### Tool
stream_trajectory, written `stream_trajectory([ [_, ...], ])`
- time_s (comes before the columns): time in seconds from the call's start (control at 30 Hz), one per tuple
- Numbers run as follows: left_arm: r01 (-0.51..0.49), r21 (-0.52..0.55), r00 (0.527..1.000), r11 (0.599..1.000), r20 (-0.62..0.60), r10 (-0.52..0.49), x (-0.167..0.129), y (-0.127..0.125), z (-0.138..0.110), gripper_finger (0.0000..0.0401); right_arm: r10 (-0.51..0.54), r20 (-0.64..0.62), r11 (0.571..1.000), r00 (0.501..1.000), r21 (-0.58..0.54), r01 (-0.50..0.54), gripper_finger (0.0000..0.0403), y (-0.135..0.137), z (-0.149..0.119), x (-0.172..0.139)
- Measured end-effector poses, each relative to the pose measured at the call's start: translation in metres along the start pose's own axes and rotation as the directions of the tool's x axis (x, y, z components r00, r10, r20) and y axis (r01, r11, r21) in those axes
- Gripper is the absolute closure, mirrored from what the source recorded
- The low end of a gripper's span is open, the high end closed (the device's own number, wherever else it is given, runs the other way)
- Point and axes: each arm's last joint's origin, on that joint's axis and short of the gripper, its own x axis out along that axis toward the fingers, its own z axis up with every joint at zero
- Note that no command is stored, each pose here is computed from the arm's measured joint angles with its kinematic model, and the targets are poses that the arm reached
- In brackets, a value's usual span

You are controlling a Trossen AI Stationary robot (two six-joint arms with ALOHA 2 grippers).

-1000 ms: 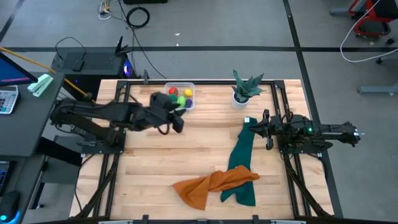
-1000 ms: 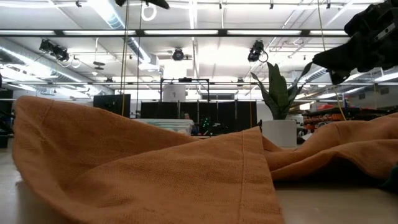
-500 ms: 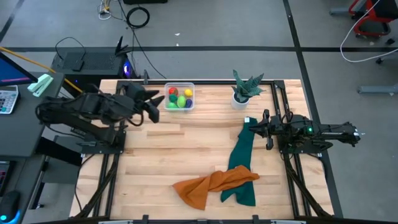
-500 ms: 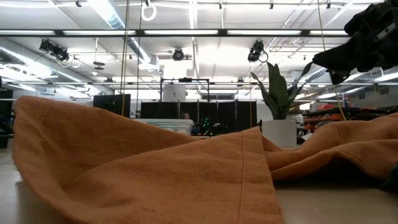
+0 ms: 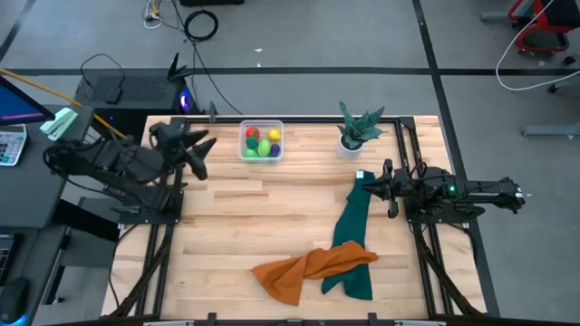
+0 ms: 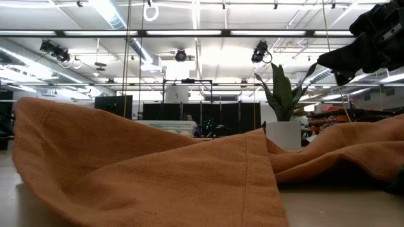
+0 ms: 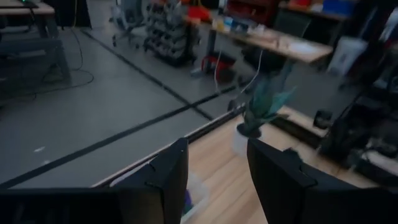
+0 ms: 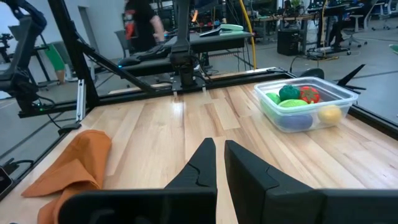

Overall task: Pick and placing Produce into tupperware
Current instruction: Return to Home Position

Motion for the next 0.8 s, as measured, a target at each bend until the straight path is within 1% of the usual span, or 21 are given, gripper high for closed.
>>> stream_trajectory([
  [0.07,0.029,-0.016,0.999,0.999,0.040,-0.028,-0.003,0.002,-0.013,0.0230,0.000,0.000,1.000,1.000,0.000,0.000,0.0402,0.000,0.000,0.000],
  [0.2,0.125,-0.042,0.987,0.991,0.107,-0.119,-0.003,0.002,-0.043,0.0230,0.001,-0.001,1.000,1.000,0.000,-0.001,0.0402,0.000,0.000,0.000],
  [0.37,0.204,-0.081,0.963,0.976,0.194,-0.185,0.000,0.004,-0.075,0.0230,0.001,-0.001,1.000,1.000,0.000,-0.001,0.0402,0.000,0.000,0.000],
  [0.47,0.256,-0.064,0.947,0.964,0.217,-0.237,0.003,0.006,-0.091,0.0230,0.001,-0.001,1.000,1.000,0.000,-0.001,0.0402,0.000,0.000,0.000],
  [0.53,0.297,-0.074,0.935,0.952,0.226,-0.274,0.004,0.009,-0.101,0.0230,0.001,-0.001,1.000,1.000,0.000,-0.001,0.0402,0.000,0.000,0.000],
  [0.73,0.382,-0.068,0.903,0.921,0.240,-0.357,0.008,0.020,-0.130,0.0231,0.001,-0.001,1.000,1.000,0.000,-0.001,0.0402,0.000,0.000,0.000],
  [0.8,0.410,-0.067,0.890,0.910,0.248,-0.382,0.010,0.024,-0.138,0.0236,0.001,-0.001,1.000,1.000,0.000,-0.001,0.0402,0.000,0.000,0.000],
])
